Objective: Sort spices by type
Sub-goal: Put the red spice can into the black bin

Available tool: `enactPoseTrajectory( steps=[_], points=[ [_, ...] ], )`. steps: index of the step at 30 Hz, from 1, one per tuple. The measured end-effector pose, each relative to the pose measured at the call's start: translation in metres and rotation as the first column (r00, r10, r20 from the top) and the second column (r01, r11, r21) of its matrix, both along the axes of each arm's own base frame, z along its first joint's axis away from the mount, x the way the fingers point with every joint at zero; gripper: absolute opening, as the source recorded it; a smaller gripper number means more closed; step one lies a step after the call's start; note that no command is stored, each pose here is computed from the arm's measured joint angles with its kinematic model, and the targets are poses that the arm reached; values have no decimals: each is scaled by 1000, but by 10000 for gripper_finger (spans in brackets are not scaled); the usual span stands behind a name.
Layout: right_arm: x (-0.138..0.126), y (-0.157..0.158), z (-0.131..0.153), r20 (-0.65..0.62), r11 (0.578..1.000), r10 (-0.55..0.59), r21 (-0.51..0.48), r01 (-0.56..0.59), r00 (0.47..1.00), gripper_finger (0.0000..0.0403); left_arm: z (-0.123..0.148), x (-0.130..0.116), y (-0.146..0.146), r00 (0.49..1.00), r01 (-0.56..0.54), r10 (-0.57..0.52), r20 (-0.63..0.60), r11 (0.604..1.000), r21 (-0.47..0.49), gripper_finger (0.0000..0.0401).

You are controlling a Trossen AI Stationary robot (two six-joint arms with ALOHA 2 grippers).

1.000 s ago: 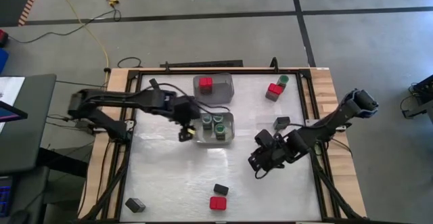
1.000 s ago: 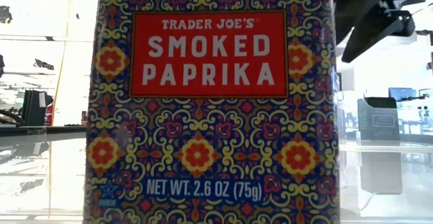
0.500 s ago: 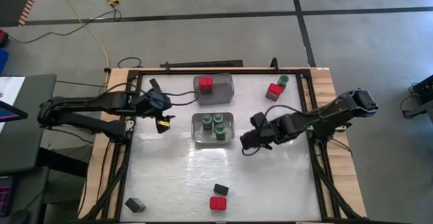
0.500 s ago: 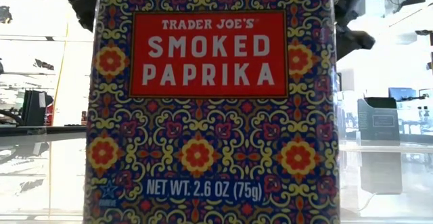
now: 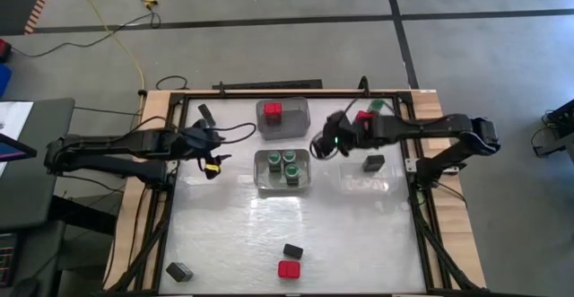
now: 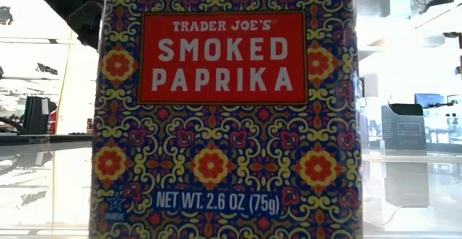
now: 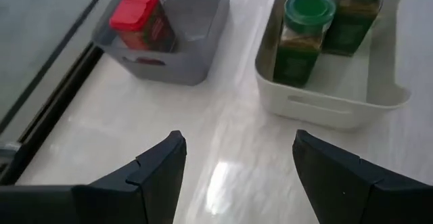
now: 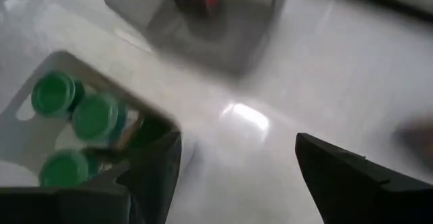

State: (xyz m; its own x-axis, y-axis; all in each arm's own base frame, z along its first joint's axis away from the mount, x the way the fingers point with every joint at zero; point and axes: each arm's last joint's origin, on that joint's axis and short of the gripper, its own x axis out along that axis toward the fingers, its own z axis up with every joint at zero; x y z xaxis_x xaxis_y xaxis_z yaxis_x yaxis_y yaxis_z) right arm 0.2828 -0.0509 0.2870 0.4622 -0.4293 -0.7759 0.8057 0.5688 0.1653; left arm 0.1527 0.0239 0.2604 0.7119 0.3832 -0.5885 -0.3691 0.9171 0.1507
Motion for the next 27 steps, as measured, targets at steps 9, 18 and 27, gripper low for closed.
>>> enactPoseTrajectory(
  steps=[9,18,27],
  points=[
    [-41,-85,38,-198,1000,-9,-21,5,980,317,-1,-8,-1,997,-11,11,83,1000,-4,261],
    [-76,-141,17,-465,980,197,60,-192,863,317,-2,-7,0,995,-49,50,92,999,-14,261],
    [-56,-160,-35,-576,894,449,281,-350,683,317,-2,-8,4,983,-125,136,126,988,-92,261]
  ],
)
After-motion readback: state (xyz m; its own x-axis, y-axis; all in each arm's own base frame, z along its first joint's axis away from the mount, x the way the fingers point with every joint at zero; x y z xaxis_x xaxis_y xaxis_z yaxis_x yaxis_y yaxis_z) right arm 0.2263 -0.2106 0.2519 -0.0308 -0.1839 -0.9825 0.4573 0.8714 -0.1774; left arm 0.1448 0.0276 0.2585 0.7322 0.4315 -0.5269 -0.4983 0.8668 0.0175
